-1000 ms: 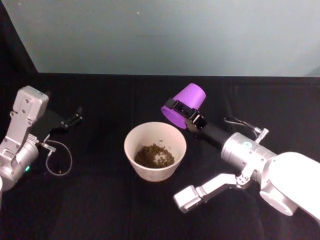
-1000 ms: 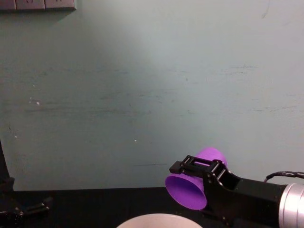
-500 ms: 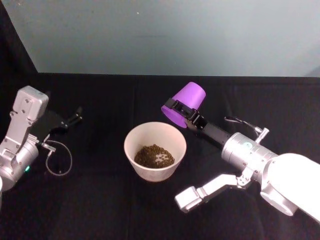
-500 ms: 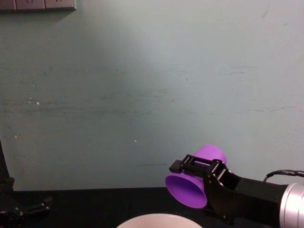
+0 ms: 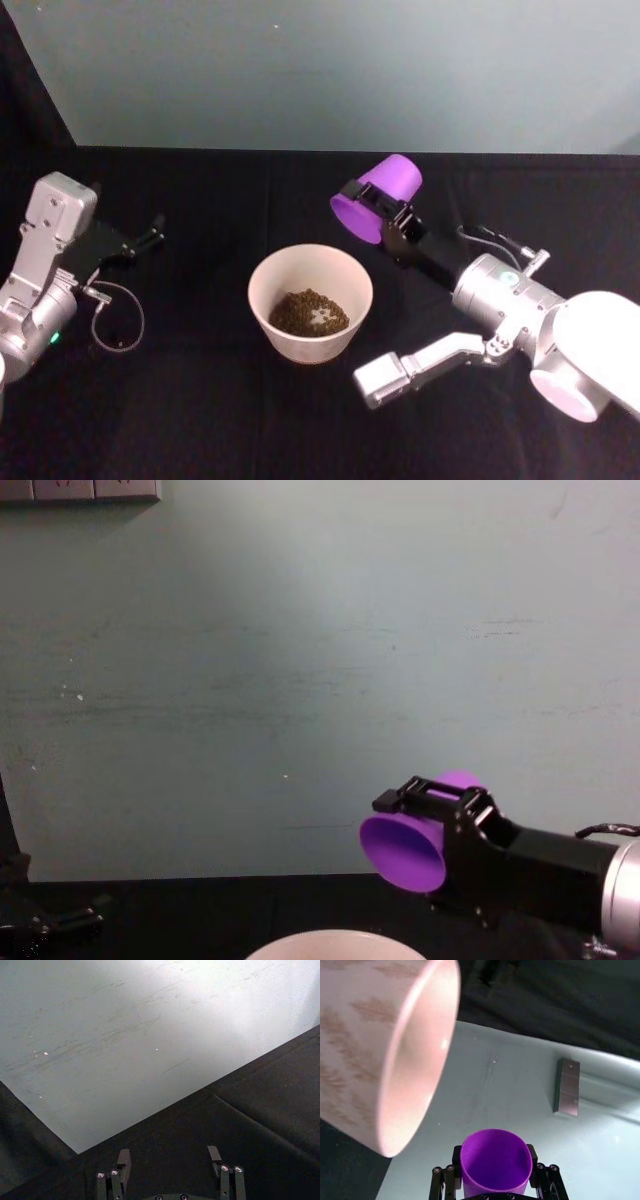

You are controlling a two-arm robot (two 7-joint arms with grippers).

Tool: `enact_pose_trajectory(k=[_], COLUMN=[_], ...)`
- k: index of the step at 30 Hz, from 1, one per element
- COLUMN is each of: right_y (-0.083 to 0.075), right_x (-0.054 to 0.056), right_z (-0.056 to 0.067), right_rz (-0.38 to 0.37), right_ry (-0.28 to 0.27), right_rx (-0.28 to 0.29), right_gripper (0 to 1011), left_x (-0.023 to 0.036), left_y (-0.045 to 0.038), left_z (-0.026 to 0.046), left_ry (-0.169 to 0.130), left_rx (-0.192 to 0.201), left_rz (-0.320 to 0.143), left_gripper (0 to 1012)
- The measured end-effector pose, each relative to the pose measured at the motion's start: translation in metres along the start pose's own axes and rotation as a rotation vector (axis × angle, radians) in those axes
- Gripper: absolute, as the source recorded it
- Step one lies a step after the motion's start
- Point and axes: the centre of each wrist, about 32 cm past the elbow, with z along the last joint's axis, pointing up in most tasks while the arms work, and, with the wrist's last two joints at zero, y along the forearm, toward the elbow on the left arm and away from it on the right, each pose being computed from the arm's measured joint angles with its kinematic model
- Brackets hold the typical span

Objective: Pick up the cup and pour the mung beans from the cup into the bowl.

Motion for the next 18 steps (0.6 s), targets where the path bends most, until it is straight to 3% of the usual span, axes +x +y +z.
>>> enact_pose_trajectory(k=[9,14,18], right_y=[-0.002,-0.003,-0.004], right_x=[0.002,0.004,0.003], right_z=[-0.011,-0.018,-0.024], right_rz=[-0.025,-0.037,-0.052], right_ry=[0.162,0.290,0.426], right_rx=[-0.017,-0.021,-0.021], right_gripper=[736,736,735], left_x=[0.0000,0.0000,0.0000], left_y=[0.0000,0.0000,0.0000], left_z=[0.0000,0.0000,0.0000], left_ry=[0.000,0.000,0.000], left_rx=[0.000,0.000,0.000], left_rz=[0.000,0.000,0.000], left_gripper=[1000,1000,1000])
